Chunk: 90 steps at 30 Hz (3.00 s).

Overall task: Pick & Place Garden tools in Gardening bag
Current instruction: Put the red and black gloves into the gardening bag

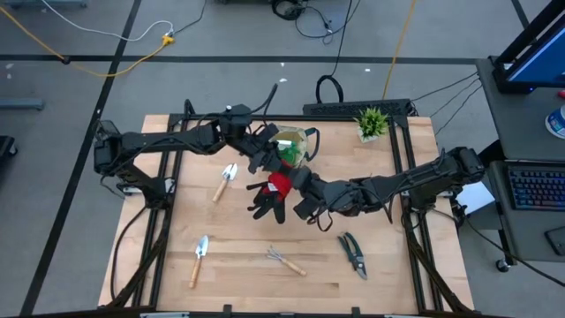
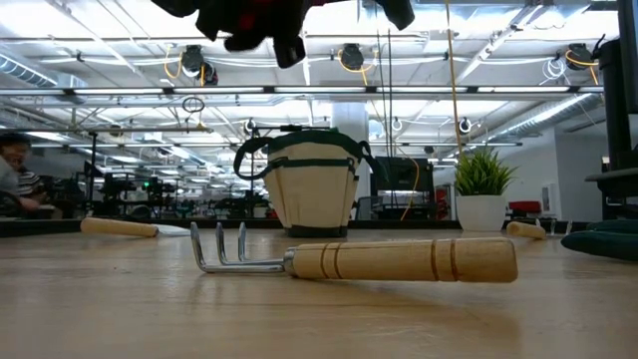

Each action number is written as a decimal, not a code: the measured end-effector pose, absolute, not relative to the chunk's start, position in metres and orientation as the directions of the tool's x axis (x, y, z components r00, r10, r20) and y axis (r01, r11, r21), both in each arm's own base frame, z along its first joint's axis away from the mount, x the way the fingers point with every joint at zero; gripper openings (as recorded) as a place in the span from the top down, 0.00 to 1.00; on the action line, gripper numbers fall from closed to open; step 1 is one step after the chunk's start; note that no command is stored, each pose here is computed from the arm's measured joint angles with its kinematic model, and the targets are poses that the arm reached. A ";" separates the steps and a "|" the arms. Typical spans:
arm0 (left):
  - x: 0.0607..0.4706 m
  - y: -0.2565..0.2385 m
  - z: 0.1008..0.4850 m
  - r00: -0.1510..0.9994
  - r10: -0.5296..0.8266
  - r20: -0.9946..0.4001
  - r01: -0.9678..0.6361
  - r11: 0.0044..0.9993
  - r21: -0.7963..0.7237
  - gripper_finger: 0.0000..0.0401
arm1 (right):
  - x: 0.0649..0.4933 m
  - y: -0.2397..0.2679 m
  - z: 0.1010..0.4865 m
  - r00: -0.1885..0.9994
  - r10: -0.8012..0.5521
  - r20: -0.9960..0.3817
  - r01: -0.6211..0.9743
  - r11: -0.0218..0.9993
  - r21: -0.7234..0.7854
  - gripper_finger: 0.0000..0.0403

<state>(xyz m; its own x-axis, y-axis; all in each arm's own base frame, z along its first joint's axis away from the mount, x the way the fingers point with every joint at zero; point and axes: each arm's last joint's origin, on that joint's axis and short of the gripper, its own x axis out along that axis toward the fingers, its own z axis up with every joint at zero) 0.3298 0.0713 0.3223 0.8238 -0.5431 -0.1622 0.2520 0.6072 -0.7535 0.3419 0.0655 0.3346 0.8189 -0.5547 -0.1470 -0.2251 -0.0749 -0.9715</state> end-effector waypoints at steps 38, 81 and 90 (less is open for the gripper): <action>0.245 0.092 0.404 0.973 0.229 -0.003 -0.218 0.921 -0.322 0.93 | 0.336 0.005 0.335 0.444 -0.890 -0.104 0.093 0.162 -0.982 0.60; 0.323 0.127 0.317 0.934 0.245 -0.259 -0.330 0.871 -0.364 0.93 | 0.296 -0.016 0.351 0.315 -0.939 -0.137 0.321 0.241 -0.916 1.00; 0.323 0.141 0.314 0.933 0.276 -0.229 -0.346 0.863 -0.368 0.93 | 0.296 -0.016 0.351 0.316 -0.939 -0.138 0.322 0.242 -0.915 1.00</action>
